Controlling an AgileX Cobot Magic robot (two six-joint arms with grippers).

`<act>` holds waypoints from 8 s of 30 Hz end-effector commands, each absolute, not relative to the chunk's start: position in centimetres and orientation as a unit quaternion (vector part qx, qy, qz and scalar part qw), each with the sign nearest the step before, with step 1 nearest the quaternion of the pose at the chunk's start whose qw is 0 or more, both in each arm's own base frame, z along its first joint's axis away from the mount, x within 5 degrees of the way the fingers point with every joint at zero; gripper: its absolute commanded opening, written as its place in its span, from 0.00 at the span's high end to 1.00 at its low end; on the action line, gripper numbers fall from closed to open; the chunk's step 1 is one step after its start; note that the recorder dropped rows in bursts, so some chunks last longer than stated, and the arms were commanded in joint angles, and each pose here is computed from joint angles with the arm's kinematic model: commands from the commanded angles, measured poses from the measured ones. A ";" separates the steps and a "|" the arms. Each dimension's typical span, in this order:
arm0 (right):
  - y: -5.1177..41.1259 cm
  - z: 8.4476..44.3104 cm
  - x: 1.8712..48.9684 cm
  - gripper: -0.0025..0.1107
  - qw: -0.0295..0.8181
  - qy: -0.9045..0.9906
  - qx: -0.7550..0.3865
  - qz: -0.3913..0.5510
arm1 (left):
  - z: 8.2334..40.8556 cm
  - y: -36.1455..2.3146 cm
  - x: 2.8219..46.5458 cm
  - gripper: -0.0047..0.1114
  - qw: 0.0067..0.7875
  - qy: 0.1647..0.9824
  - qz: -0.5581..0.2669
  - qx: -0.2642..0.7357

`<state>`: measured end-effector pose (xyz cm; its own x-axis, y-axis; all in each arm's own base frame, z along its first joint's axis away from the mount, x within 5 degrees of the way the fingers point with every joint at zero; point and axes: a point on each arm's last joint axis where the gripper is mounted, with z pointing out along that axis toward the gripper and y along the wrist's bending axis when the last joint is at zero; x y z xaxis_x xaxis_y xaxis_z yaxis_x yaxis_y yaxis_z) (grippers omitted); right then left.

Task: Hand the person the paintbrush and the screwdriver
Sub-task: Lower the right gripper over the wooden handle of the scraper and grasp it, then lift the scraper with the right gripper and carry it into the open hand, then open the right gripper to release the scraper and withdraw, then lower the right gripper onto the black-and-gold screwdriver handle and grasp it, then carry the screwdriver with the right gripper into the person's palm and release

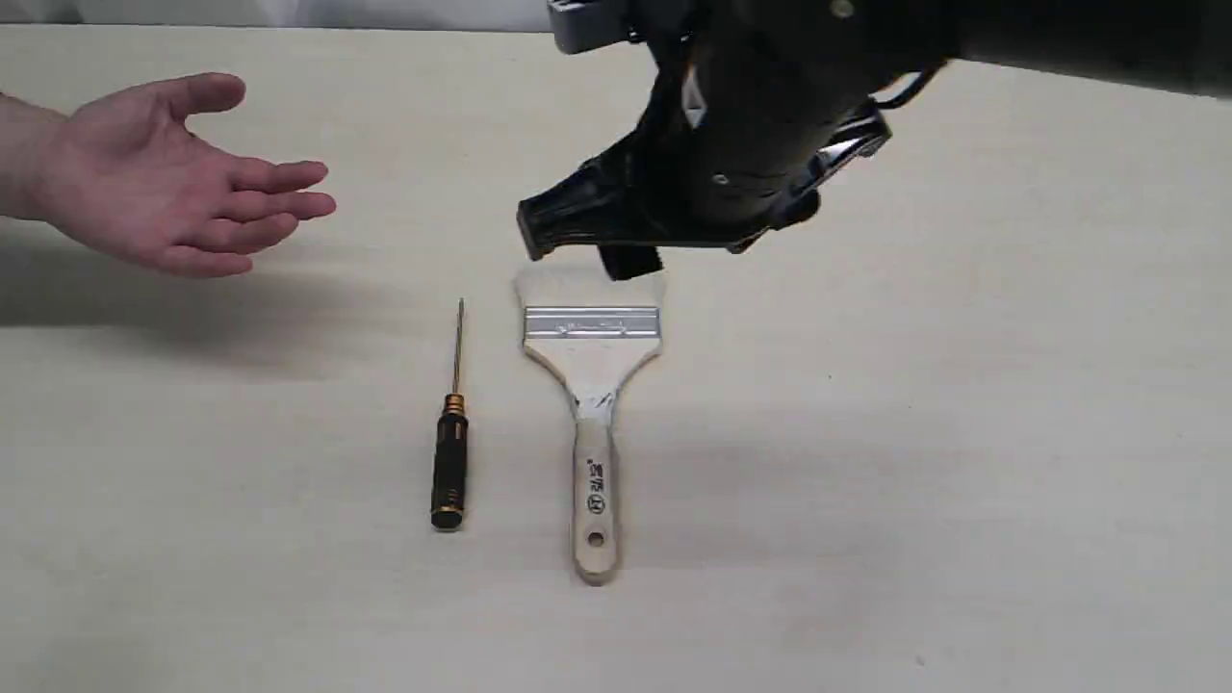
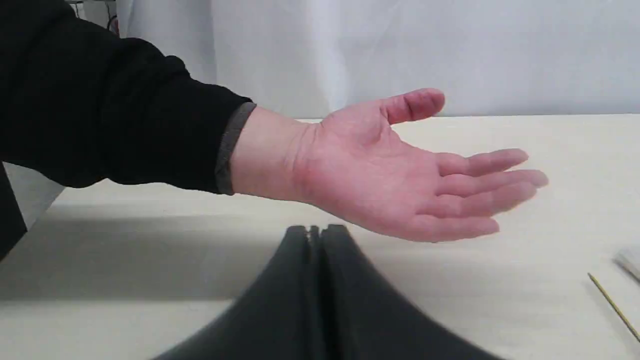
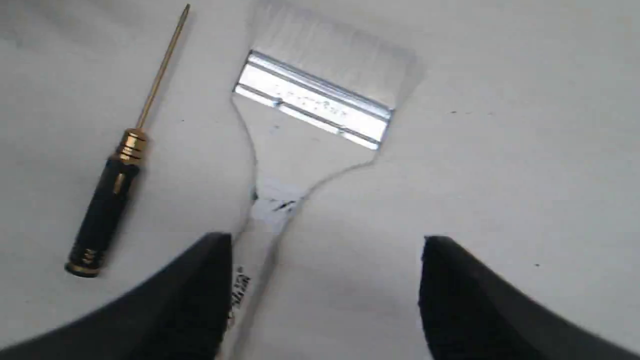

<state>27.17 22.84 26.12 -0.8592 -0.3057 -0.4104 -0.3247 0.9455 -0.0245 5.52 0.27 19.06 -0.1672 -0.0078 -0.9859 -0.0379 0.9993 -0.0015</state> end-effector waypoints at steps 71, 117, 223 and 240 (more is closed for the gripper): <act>29.6 29.4 25.2 0.94 0.295 0.913 -0.249 0.135 | 19.1 0.2 5.5 0.96 0.648 0.762 0.008 -0.013; 31.2 37.0 24.9 0.53 0.333 0.895 -0.254 0.151 | 19.1 0.2 5.5 0.96 0.647 0.762 0.007 -0.014; 40.0 22.8 30.7 0.93 0.355 0.851 -0.343 0.178 | 19.1 0.2 5.5 0.96 0.648 0.762 0.006 -0.014; 37.3 27.1 30.0 0.76 0.335 0.868 -0.332 0.154 | 19.1 0.2 5.5 0.96 0.649 0.761 0.008 -0.012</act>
